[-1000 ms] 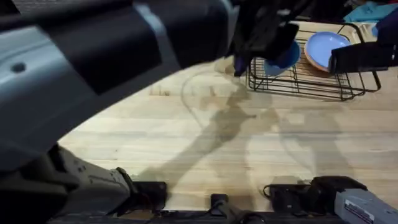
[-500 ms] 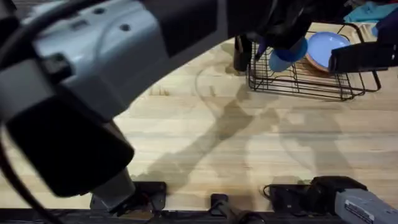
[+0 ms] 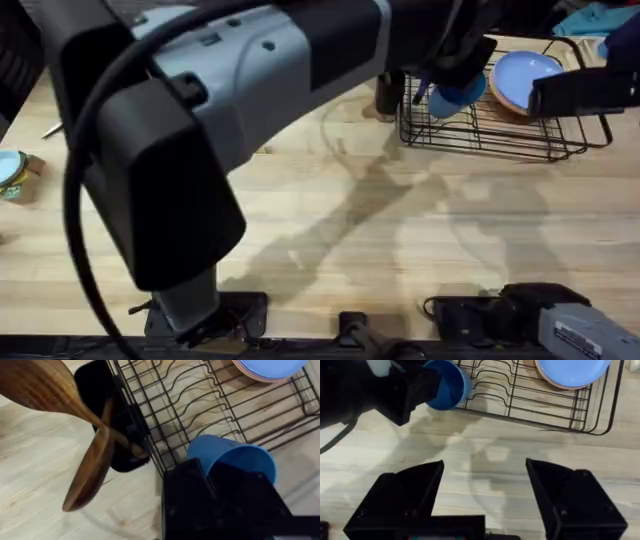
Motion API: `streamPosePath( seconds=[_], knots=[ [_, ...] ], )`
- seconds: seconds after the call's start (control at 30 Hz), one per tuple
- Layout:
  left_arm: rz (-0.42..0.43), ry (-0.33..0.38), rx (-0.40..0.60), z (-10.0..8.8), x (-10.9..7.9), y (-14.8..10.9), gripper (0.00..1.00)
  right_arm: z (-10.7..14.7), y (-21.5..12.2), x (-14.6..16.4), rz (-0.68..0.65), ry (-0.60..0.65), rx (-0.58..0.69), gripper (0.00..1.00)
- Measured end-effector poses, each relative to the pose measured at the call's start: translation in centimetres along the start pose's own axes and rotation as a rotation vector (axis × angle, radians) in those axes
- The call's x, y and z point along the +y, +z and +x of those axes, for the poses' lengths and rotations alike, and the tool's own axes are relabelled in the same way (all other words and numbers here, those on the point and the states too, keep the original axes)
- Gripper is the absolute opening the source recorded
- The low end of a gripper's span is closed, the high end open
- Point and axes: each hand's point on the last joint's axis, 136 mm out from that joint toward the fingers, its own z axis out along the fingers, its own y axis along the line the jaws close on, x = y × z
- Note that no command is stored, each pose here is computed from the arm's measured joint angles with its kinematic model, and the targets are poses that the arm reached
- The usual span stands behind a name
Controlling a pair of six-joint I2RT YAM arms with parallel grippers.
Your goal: Pick up the cup on the table and put them onto the rack.
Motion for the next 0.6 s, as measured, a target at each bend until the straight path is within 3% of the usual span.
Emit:
streamPosePath(
  seconds=[0.23, 0.6],
  knots=[
    [-0.050, -0.002, 0.015, 0.5, 1.2, 1.8, 0.041, 0.3, 0.0, 0.0, 0.000, 0.000, 0.010, 0.992],
    [-0.073, -0.019, 0.015, 0.3, 2.6, 2.5, 0.042, 3.2, -0.3, 0.1, -0.003, -0.001, 0.123, 0.992]
  ],
)
